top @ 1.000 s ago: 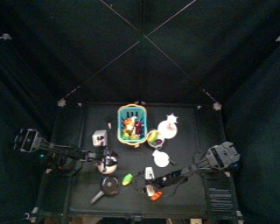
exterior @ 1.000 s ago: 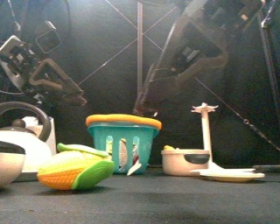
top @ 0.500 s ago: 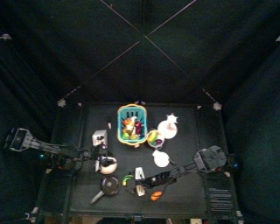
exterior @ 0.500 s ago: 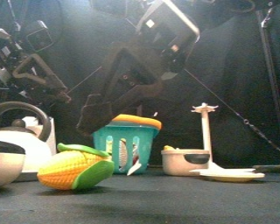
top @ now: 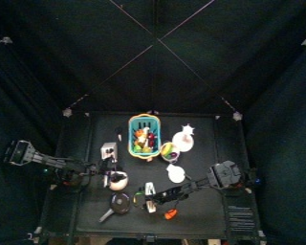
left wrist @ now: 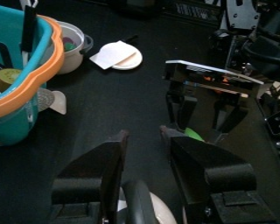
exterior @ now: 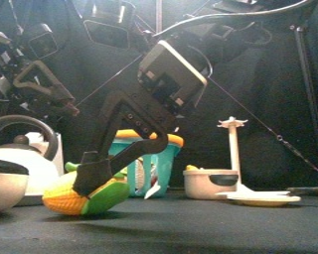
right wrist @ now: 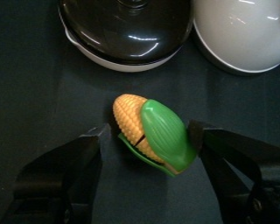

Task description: Grab corn

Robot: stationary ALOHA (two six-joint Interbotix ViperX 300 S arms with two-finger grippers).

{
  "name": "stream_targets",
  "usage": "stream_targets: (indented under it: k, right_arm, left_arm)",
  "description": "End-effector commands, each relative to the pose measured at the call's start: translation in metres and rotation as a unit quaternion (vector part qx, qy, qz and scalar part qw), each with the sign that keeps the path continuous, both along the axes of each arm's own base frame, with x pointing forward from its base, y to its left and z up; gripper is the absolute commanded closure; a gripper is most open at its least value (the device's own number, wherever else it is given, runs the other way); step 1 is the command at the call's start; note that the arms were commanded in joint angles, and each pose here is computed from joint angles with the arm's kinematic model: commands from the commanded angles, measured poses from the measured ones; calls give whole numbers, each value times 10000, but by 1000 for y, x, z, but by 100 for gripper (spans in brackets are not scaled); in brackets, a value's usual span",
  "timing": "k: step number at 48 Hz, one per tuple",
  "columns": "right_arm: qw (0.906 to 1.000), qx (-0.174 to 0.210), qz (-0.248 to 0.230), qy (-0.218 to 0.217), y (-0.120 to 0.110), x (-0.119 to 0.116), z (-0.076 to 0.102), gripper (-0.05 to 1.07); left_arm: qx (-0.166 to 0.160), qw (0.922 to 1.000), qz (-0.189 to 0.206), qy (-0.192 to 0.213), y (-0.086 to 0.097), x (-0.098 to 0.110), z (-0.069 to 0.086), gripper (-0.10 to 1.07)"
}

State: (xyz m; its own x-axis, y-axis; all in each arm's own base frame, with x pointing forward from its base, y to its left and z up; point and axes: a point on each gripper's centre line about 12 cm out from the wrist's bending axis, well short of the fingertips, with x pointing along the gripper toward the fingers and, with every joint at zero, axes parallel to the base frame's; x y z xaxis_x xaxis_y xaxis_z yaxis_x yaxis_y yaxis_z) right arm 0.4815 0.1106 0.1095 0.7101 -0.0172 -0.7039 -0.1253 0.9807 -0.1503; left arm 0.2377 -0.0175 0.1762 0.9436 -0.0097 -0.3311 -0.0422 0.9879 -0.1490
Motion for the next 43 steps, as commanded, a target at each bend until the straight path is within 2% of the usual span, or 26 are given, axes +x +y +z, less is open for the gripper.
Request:
stream_targets:
  k: [1, 11, 22, 35, 43]
  right_arm:
    - [9998, 88, -53, -197, -5, 8, 15, 3]
    - [9999, 78, -90, -87, -11, 7, 3, 3]
    - [9999, 75, -80, -77, -12, 7, 2, 6]
    - [9998, 116, -69, -124, -12, 6, 6, 26]
    - [9997, 31, -211, -144, -19, -2, 20, 40]
  left_arm:
    - [1, 10000, -13, -83, -1, 3, 4, 21]
    - [0, 10000, -15, -76, -1, 3, 4, 21]
    - [4, 10000, 10, -61, 0, 2, 3, 21]
    - [-7, 10000, 33, -45, 1, 1, 2, 21]
    - [-1, 10000, 22, -53, 1, 1, 2, 21]
